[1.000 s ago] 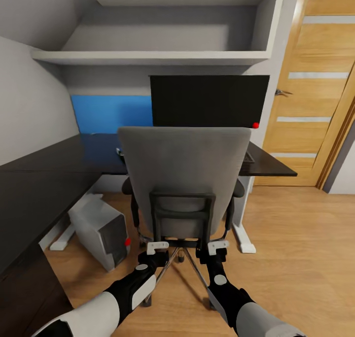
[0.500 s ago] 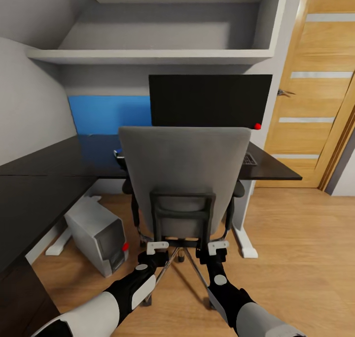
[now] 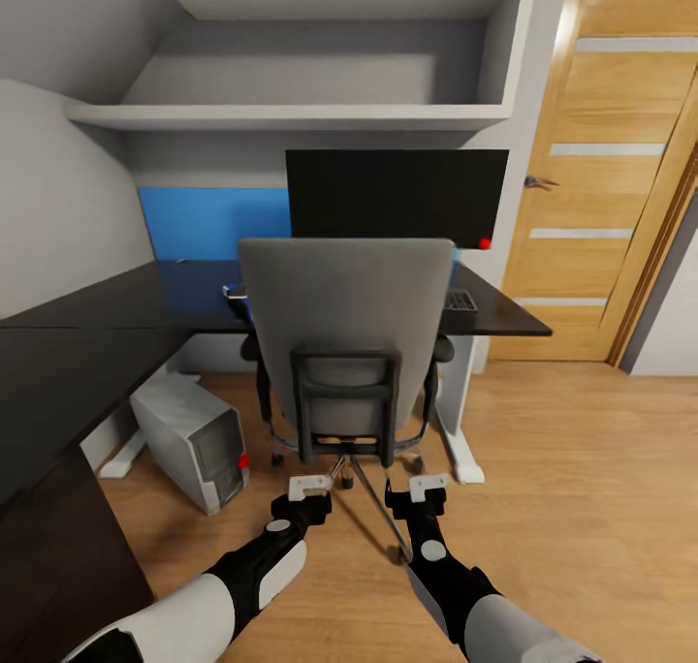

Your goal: In the bedroom, organize the workspace by keeping the computer under the desk, ensuring the monitor is on the desk, placing the keyboard on the desk next to the monitor, placing the mouse on the desk next to the keyboard, moving the folder from the swivel chair onto the desk next to the mouse, stacking the notebook on top of the folder with the pen on top of the notebook, and positioning the swivel chair next to the desk.

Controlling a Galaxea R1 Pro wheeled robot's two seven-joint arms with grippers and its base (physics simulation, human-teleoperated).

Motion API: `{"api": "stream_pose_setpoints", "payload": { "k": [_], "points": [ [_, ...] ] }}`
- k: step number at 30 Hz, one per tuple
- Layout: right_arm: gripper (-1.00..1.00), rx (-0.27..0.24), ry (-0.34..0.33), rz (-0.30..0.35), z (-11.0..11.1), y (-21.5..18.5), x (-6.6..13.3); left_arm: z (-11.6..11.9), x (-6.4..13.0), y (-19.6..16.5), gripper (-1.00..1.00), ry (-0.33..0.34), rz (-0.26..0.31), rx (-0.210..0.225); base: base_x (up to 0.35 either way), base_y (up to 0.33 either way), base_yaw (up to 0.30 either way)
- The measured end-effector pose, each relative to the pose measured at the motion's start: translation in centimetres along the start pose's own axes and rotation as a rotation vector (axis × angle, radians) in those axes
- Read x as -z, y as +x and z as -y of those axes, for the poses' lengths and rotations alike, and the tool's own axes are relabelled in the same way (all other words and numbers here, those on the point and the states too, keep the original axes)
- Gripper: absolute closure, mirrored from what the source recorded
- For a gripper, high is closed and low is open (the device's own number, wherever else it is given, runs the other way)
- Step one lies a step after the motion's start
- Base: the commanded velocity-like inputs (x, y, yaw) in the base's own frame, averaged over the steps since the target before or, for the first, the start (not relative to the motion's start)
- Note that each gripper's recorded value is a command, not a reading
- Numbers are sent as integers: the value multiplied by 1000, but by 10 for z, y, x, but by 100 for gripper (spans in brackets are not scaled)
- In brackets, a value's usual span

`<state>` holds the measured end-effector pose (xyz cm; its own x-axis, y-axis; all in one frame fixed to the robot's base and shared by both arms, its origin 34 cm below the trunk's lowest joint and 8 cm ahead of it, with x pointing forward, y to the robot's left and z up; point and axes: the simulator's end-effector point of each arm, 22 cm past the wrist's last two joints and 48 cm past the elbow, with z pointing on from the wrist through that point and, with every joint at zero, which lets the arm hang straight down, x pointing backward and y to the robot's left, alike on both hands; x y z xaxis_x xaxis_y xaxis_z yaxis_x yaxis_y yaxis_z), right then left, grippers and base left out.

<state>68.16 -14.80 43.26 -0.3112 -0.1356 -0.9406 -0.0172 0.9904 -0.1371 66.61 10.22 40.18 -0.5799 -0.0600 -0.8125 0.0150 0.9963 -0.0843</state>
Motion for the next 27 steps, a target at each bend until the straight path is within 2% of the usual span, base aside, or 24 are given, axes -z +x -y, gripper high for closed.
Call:
{"api": "stream_pose_setpoints", "payload": {
  "k": [8, 27],
  "points": [
    [-100, 0, 0, 0, 0, 0, 0, 0, 0, 0, -100, 0, 0, 1, -324, -115, 0],
    [-100, 0, 0, 0, 6, -44, 2, 3, 15, -41, -100, -3, -1, 1, -330, -48, 0]
  ]
}}
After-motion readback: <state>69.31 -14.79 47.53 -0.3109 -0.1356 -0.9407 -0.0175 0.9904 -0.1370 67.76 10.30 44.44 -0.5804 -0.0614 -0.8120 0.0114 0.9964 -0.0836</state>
